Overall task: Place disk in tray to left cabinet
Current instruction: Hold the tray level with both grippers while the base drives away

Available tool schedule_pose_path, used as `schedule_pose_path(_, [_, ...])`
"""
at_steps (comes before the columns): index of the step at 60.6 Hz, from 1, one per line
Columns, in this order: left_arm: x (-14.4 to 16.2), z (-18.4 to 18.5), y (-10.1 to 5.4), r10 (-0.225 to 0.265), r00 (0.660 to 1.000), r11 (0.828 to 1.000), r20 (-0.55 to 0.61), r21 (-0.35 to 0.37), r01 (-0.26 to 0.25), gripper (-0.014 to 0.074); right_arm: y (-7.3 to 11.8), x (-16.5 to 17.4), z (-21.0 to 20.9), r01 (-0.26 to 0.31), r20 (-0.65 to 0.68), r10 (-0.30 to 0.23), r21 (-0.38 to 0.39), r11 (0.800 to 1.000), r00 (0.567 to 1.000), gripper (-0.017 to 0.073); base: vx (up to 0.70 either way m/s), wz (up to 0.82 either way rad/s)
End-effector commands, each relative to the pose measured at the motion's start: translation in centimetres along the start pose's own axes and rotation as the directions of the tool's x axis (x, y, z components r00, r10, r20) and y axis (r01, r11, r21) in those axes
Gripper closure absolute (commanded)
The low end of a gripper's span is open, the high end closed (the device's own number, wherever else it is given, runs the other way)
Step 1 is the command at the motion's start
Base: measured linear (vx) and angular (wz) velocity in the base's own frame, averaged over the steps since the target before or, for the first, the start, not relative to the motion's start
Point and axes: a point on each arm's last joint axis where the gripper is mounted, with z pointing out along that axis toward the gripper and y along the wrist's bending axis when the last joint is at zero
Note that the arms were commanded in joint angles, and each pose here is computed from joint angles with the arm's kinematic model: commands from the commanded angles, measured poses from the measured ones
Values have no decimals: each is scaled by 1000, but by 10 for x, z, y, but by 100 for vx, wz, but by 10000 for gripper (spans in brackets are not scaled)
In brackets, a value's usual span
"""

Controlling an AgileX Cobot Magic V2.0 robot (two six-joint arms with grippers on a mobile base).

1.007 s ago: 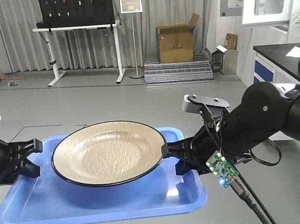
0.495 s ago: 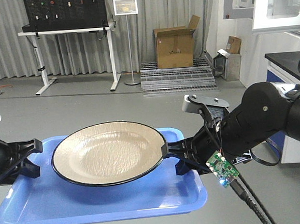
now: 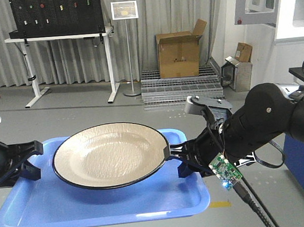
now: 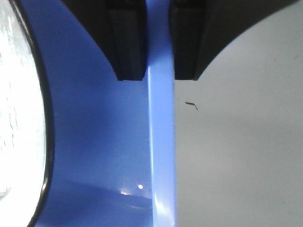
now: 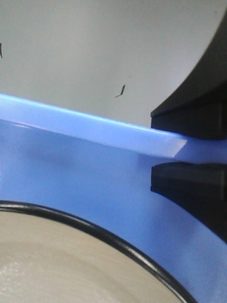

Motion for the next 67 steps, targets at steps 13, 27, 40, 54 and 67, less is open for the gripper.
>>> schedule_pose_path(13, [-10,-27,-26,-49,991,990,123,135,32,594,24,-13,-32,14,147,3,-116,993,989,565,62,-3])
schedule_pose_path(27, [-10,-27,-26,-49,991,990,123,135,32,594,24,-12,-32,15,140,1,-115,993,990,565,62,-2])
schedule_pose_path(40, [-10,-27,-26,-49,991,990,123,135,32,594,24,-12,-32,15,137,1,-114,993,991,565,61,-2])
schedule_pose_path(54, [-10,-27,-26,-48,991,990,122,134,31,594,24,-12,-32,15,136,1,-114,993,991,565,61,0])
schedule_pose_path(67, [-10,-27,-26,-48,991,990,123,134,31,594,24,-12,-32,14,135,2,-115,993,991,565,63,5])
